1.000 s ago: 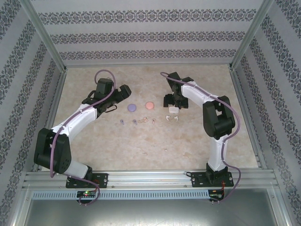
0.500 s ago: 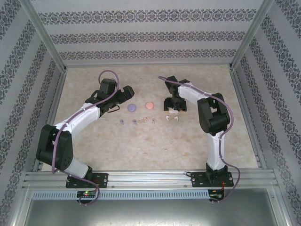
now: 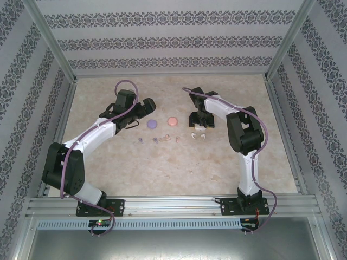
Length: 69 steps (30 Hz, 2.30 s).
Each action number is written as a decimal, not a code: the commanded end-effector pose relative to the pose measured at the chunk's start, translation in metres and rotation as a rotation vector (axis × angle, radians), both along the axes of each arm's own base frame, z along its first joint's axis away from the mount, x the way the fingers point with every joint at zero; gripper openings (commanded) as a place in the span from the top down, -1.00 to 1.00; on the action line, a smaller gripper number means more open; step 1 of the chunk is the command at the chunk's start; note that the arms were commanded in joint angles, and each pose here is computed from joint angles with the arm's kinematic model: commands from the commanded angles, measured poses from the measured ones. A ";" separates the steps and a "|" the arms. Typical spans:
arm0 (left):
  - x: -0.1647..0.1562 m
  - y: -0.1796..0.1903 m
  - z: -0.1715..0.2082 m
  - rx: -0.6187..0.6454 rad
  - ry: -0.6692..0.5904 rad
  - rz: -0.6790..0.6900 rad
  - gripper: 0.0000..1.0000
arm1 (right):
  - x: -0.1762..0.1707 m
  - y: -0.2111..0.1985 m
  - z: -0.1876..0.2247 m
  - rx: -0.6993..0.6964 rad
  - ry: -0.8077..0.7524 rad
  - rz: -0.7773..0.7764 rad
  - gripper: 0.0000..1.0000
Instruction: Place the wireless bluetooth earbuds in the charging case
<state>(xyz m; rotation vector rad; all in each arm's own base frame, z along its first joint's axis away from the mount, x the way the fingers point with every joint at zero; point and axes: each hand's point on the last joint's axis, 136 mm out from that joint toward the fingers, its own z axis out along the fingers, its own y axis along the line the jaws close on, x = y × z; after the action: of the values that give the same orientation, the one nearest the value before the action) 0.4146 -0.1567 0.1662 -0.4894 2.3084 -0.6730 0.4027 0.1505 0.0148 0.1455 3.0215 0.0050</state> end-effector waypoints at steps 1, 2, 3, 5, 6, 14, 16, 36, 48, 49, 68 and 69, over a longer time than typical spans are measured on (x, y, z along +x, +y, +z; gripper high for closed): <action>0.003 -0.008 0.014 0.003 -0.032 -0.029 -0.99 | 0.011 -0.001 -0.002 0.001 -0.023 -0.054 -0.49; 0.002 -0.009 0.014 0.003 -0.032 -0.031 -0.99 | 0.012 0.000 -0.002 0.012 -0.023 -0.063 -0.49; 0.003 -0.008 0.015 0.005 -0.033 -0.029 -0.99 | 0.013 0.001 -0.002 0.023 -0.023 -0.073 -0.49; 0.003 -0.009 0.015 0.009 -0.037 -0.032 -0.99 | 0.013 0.001 -0.002 0.027 -0.024 -0.081 -0.49; 0.003 -0.009 0.015 0.010 -0.039 -0.033 -0.99 | 0.013 0.001 -0.002 0.026 -0.024 -0.083 -0.48; 0.000 -0.011 0.013 0.018 -0.028 -0.039 -0.99 | 0.015 -0.002 -0.007 0.032 -0.019 -0.097 -0.38; -0.002 -0.011 0.012 0.023 -0.011 -0.038 -0.99 | 0.015 -0.002 -0.007 0.038 -0.019 -0.094 -0.30; -0.010 -0.058 -0.009 -0.137 -0.235 -0.191 -0.97 | 0.000 0.038 0.113 0.389 -0.270 -0.258 0.16; -0.014 -0.111 0.021 -0.281 -0.429 -0.318 -0.86 | -0.010 0.071 0.152 0.666 -0.289 -0.583 0.15; -0.013 -0.113 0.021 -0.295 -0.435 -0.323 -0.82 | -0.011 0.073 0.152 0.683 -0.282 -0.612 0.15; -0.028 -0.157 0.013 -0.430 -0.472 -0.467 -0.14 | -0.005 0.093 0.155 0.763 -0.250 -0.740 0.14; -0.027 -0.158 0.012 -0.429 -0.469 -0.467 -0.14 | -0.005 0.094 0.155 0.763 -0.249 -0.738 0.13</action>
<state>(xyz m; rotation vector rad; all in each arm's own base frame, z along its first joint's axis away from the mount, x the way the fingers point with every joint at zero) 0.3911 -0.3052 0.1670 -0.0029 1.8859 -1.3212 0.3917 0.2346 0.1580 1.1963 2.4042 0.9587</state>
